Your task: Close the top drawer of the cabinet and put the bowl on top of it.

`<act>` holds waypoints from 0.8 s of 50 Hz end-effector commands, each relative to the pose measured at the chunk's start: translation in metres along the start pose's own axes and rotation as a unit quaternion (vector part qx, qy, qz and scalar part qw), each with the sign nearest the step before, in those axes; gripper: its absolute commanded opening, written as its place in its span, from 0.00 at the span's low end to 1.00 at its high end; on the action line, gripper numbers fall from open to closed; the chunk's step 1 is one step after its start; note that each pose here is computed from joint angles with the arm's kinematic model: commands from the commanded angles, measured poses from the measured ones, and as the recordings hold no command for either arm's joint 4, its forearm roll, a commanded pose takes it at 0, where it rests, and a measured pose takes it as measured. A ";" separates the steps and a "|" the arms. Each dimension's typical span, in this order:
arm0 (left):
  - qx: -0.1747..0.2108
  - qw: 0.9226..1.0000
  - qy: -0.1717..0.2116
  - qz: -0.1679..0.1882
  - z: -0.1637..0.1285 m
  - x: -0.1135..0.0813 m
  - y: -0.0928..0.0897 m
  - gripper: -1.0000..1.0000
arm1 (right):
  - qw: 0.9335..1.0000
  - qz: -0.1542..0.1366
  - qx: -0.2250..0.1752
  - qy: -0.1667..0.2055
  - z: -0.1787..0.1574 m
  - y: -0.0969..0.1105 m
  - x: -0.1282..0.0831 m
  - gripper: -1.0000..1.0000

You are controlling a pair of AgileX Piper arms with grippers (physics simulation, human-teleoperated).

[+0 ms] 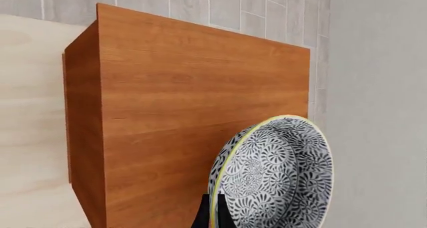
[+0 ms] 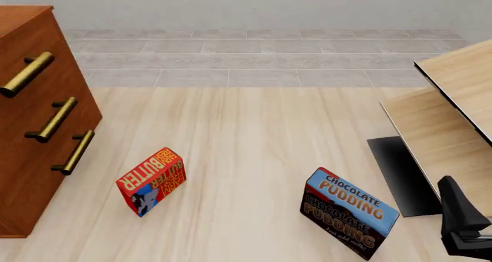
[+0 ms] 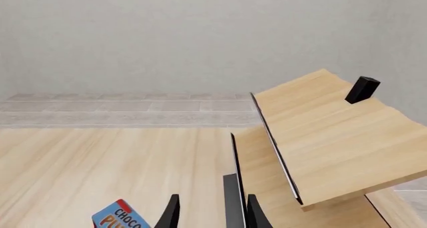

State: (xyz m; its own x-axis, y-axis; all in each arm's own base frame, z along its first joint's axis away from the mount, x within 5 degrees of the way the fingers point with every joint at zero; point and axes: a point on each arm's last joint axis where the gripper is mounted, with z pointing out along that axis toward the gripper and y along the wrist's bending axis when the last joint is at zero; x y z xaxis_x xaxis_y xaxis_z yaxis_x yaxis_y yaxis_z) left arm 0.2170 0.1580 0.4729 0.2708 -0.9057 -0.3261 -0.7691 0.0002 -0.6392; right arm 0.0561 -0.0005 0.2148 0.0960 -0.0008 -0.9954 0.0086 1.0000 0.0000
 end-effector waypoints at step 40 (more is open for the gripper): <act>0.029 0.999 -0.012 0.010 -0.013 -0.004 -0.012 1.00 | 1.000 0.001 -0.001 -0.001 0.000 0.000 0.000 1.00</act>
State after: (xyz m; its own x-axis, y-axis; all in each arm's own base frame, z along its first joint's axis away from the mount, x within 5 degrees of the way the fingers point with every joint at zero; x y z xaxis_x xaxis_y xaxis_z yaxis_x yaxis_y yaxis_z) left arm 0.2194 0.1589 0.4843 0.2699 -0.8991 -0.3446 -0.7507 0.0276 -0.6601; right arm 0.0561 -0.0003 0.2149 0.0963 -0.0011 -0.9953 0.0059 1.0000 -0.0005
